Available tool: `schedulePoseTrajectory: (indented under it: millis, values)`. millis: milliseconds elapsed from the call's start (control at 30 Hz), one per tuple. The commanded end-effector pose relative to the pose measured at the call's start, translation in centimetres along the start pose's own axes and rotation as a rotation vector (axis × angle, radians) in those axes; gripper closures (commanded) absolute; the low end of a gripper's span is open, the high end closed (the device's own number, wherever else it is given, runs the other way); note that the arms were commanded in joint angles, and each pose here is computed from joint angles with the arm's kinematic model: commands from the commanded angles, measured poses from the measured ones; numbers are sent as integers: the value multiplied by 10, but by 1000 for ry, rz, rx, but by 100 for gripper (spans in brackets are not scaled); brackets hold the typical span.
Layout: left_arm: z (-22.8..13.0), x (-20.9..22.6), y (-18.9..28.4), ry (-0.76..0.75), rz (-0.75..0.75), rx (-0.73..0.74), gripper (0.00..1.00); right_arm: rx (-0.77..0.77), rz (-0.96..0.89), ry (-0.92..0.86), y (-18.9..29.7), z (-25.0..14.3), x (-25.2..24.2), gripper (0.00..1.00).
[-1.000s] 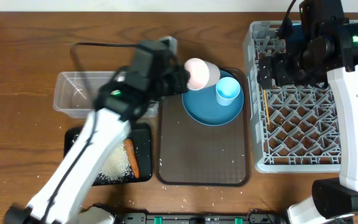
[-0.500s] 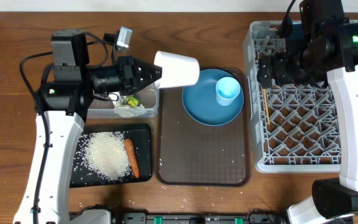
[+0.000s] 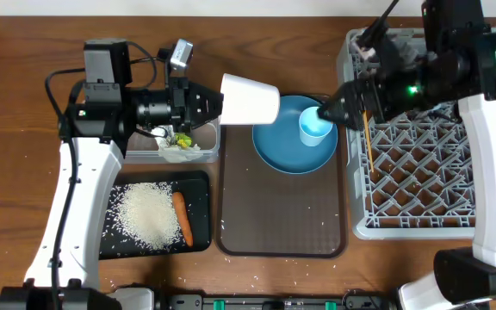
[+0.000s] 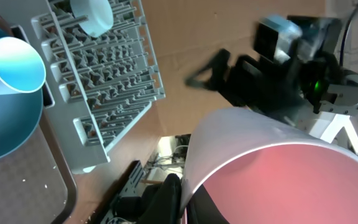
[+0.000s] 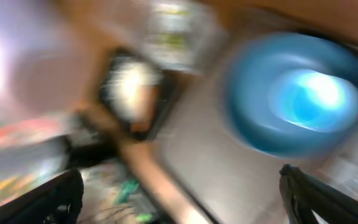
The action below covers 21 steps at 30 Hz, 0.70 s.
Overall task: Sort waste into correct bins and load items into the dishwasher rack
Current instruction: 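Lift the pink cup with the left gripper toward the right gripper, then grasp the pink cup with the right gripper and release the left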
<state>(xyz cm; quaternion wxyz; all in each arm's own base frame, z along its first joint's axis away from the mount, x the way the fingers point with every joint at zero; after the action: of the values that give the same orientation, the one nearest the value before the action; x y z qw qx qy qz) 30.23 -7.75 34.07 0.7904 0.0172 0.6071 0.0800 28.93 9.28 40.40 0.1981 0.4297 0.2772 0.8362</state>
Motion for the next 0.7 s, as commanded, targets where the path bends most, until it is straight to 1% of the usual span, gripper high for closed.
schedulePoseTrajectory:
  millis: [0, 100, 267, 467, 667]
  values:
    - [-1, -5, 0, -31, -69, 40, 94, -181, 358, 326, 19, -3, 42, 1]
    - [-4, -9, -4, -32, -114, 77, 94, -159, 346, 368, 14, -4, 46, 1]
    - [-11, -13, -19, -37, -129, 131, 94, -146, 369, 444, 5, -4, 55, 1]
    - [-19, -18, -38, -43, -148, 196, 94, -121, 333, 456, 2, -4, 53, 1]
    - [-22, -20, -43, -46, -153, 215, 94, -108, 330, 445, -2, -5, 51, 1]
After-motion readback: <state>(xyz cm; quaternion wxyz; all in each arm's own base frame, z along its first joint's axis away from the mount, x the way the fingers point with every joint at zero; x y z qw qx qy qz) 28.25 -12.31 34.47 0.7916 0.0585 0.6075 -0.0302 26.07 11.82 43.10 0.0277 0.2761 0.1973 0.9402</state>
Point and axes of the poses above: each gripper's point midway between its finger pads, its own y axis back along the fingers, its own x axis along the line the jaws close on, z = x × y, the point moved 10 cm from there along y, back along the fingers, and after that the axes turned 1 degree about -y, right-handed, at the moved point
